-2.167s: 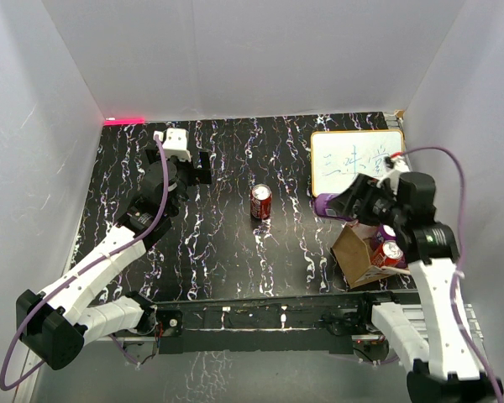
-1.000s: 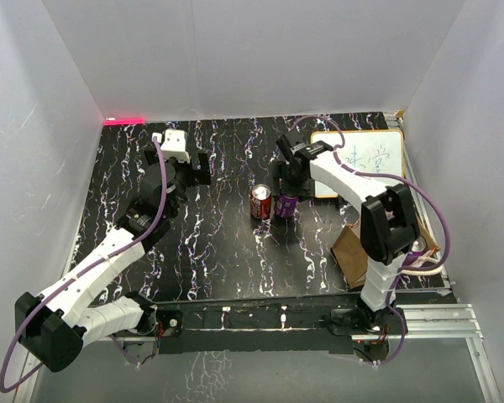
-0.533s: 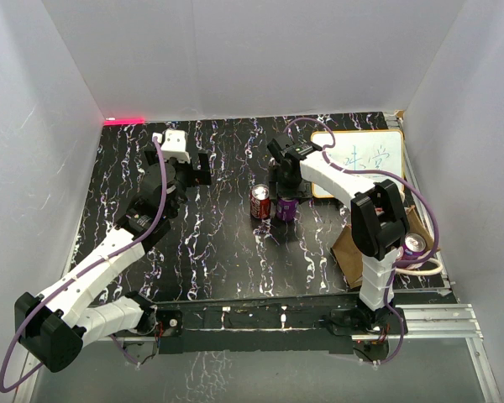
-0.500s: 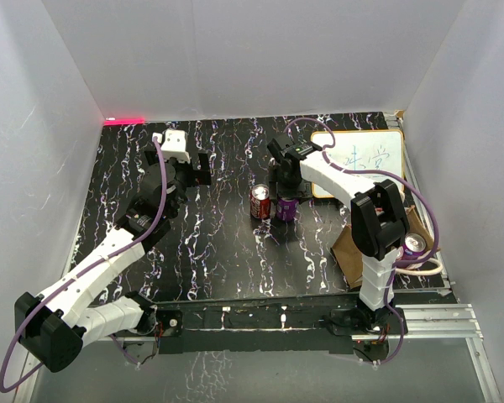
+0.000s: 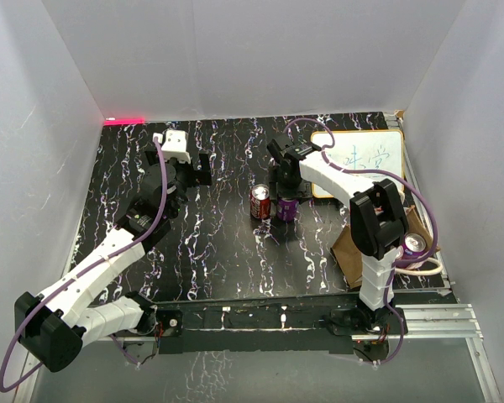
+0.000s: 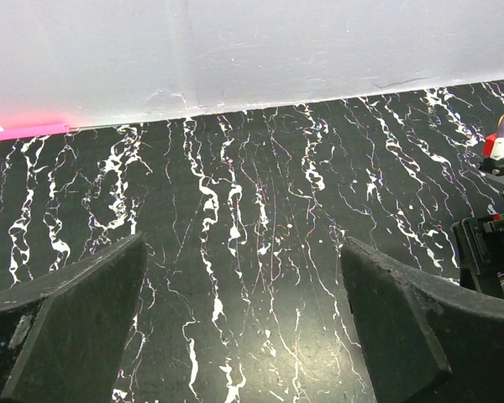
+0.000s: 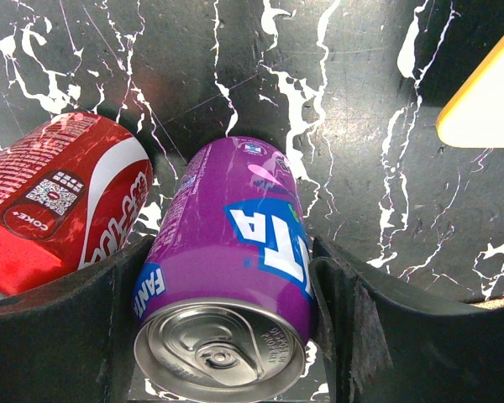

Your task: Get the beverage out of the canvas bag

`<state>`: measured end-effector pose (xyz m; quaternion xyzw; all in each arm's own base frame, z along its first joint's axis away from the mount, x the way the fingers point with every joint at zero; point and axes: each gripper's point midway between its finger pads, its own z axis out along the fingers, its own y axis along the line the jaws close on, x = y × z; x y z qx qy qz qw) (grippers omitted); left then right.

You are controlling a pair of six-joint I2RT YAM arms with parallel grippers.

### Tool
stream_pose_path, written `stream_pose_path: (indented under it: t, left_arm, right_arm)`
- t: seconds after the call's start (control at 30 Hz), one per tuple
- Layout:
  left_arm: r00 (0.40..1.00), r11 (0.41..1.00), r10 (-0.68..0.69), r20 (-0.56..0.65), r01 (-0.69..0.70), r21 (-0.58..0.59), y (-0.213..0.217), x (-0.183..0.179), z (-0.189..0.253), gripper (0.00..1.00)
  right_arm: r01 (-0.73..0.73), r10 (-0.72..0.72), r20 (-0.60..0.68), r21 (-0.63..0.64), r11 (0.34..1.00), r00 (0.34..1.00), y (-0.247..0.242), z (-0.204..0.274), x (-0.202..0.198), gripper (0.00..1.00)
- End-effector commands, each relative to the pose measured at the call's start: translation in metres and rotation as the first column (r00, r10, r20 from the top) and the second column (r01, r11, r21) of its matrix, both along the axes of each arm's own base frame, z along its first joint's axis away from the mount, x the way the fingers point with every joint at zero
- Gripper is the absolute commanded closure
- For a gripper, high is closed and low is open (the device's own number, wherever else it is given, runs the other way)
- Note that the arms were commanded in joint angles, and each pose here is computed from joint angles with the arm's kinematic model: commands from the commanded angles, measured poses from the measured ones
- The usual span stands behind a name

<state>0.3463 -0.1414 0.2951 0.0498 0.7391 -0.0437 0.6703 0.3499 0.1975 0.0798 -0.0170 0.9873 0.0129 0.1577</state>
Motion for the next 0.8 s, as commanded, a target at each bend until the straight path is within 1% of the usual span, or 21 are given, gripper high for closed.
stream_pose_path:
  t: [0.0,0.17,0.33,0.53,0.77]
  left_arm:
    - [0.999,0.999,0.005,0.045,-0.003,-0.038,0.001,-0.004,0.016,0.03]
    - [0.999,0.999,0.008,0.045,-0.006,-0.038,0.002,-0.004,0.015,0.03]
    - [0.999,0.999,0.008,0.044,-0.006,-0.038,0.002,-0.004,0.015,0.03]
    - [0.999,0.999,0.01,0.045,-0.008,-0.039,0.003,-0.004,0.016,0.03]
    - [0.999,0.999,0.01,0.045,-0.008,-0.039,0.003,-0.004,0.016,0.03]
  right_arm:
    - [-0.012,0.01,0.084,0.021,1.0,0.996,0.009,0.016,0.019,0.29]
    - [-0.021,0.019,0.087,0.027,0.999,0.996,0.009,0.018,0.018,0.22]
    - [-0.024,0.021,0.093,0.032,0.999,0.995,0.01,0.02,0.018,0.18]
    - [-0.021,0.017,0.106,0.028,0.999,0.994,0.008,0.031,0.018,0.18]
    - [-0.031,0.02,0.171,0.066,0.997,0.985,0.007,0.074,0.015,0.18]
